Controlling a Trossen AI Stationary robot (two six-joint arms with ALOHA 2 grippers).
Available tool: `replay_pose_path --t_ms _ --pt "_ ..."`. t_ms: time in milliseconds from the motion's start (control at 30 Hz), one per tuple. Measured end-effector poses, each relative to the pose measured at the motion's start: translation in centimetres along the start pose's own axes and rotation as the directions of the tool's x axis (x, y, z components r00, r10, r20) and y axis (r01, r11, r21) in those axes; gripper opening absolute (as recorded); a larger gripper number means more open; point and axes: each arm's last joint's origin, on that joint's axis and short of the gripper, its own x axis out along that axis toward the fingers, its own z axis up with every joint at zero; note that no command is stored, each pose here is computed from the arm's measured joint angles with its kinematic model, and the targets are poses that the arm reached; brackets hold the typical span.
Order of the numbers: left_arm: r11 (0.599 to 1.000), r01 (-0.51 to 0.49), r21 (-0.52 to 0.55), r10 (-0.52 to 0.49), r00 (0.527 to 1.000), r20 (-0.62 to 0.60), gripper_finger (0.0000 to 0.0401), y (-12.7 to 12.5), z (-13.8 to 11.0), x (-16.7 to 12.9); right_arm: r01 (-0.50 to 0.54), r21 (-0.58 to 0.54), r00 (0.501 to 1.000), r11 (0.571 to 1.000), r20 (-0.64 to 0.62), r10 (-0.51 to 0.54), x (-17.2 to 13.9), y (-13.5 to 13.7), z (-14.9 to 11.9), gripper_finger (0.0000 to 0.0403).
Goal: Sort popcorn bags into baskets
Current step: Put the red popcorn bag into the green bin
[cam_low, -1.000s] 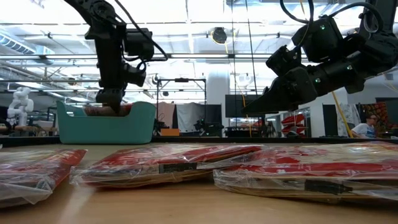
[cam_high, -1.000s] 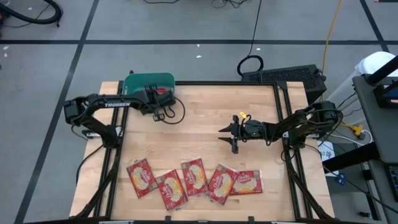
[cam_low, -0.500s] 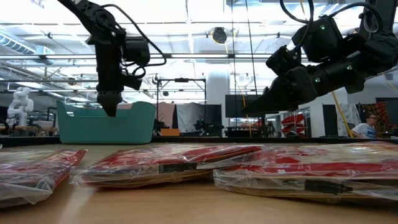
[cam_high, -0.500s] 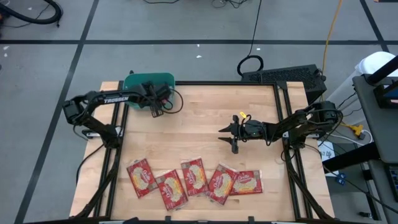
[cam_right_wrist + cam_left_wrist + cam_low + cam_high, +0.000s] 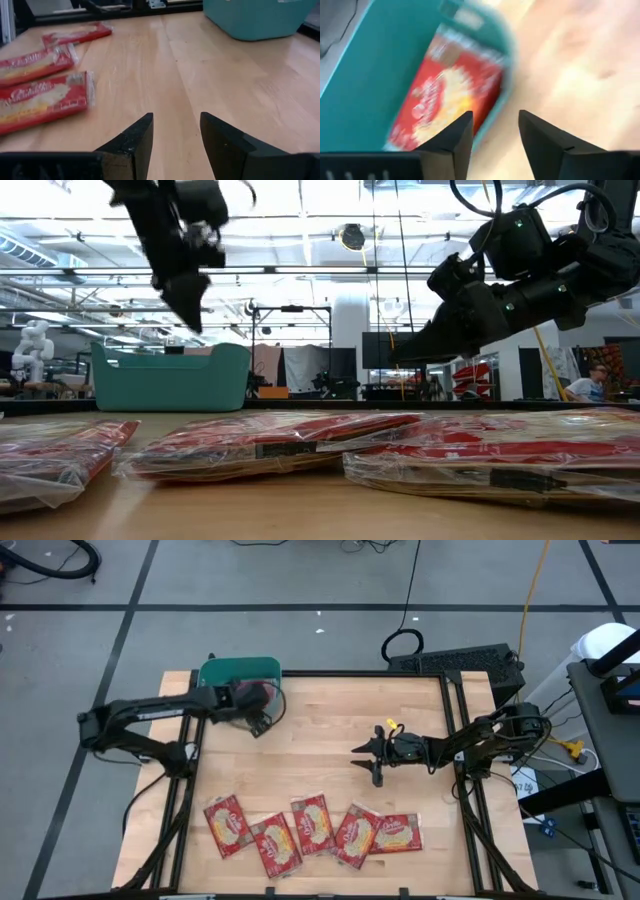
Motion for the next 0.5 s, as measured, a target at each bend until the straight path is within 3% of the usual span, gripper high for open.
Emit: replay_pose_path --t_ms 167,300,400,500 --pt "0.989 0.126 0.075 -0.136 0.981 0.138 0.0137 -3.7 -0.5 -3.4 -0.042 0.059 0.999 0.997 0.000 0.042 0.0 1.0 0.0 0.0155" --pt "0.973 0.174 0.149 -0.202 0.959 0.199 0.0132 -6.9 -1.3 -5.1 -0.132 0.070 0.991 0.989 0.011 0.132 0.5 3.4 0.8 0.0155" --pt "0.961 0.194 0.196 -0.240 0.940 0.242 0.0132 -9.2 -1.9 -6.1 -0.182 0.075 0.982 0.980 -0.031 0.185 1.1 5.5 1.6 0.0155" --pt "0.940 0.239 0.244 -0.302 0.915 0.268 0.0131 -11.4 -2.7 -7.0 -0.168 0.082 0.980 0.982 -0.099 0.175 2.0 7.5 2.8 0.0155"
